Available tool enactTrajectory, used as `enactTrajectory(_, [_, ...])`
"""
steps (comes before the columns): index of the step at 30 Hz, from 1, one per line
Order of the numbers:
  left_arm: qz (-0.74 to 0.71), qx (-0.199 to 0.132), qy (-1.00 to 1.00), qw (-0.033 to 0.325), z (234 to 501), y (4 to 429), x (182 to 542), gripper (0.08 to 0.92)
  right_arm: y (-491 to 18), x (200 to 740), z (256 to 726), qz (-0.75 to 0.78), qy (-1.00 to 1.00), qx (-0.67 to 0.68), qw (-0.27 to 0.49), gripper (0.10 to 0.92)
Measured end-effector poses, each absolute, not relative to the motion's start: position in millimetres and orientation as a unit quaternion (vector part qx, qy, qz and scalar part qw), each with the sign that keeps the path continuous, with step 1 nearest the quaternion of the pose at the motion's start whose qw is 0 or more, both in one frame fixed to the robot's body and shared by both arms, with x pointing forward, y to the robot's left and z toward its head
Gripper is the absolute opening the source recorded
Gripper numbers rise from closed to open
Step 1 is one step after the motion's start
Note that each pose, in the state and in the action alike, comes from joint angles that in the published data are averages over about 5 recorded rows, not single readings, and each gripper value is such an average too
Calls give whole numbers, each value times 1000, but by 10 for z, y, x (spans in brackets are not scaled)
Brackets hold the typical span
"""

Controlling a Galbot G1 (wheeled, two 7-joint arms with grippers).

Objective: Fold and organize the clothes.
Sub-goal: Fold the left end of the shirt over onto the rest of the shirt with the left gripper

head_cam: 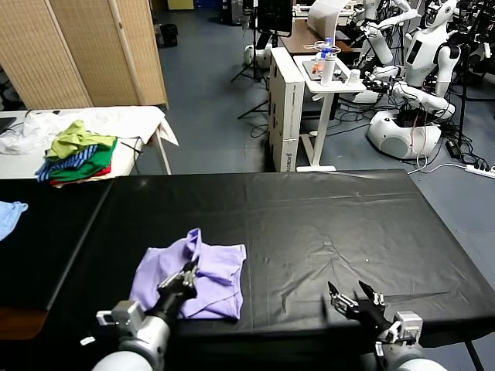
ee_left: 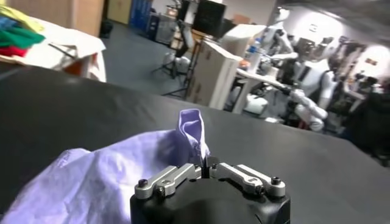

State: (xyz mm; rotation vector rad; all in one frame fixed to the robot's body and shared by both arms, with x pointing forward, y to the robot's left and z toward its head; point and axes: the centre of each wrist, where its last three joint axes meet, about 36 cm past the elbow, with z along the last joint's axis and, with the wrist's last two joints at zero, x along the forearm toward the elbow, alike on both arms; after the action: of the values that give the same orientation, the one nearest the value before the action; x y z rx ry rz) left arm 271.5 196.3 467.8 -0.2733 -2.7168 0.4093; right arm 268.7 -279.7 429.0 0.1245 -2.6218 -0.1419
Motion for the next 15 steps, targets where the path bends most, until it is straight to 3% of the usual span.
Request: enactTrajectory(15, [144, -123, -960, 207, 4514, 1750, 2738, 171, -2760, 2646, 4281, -49, -964, 47, 257, 907])
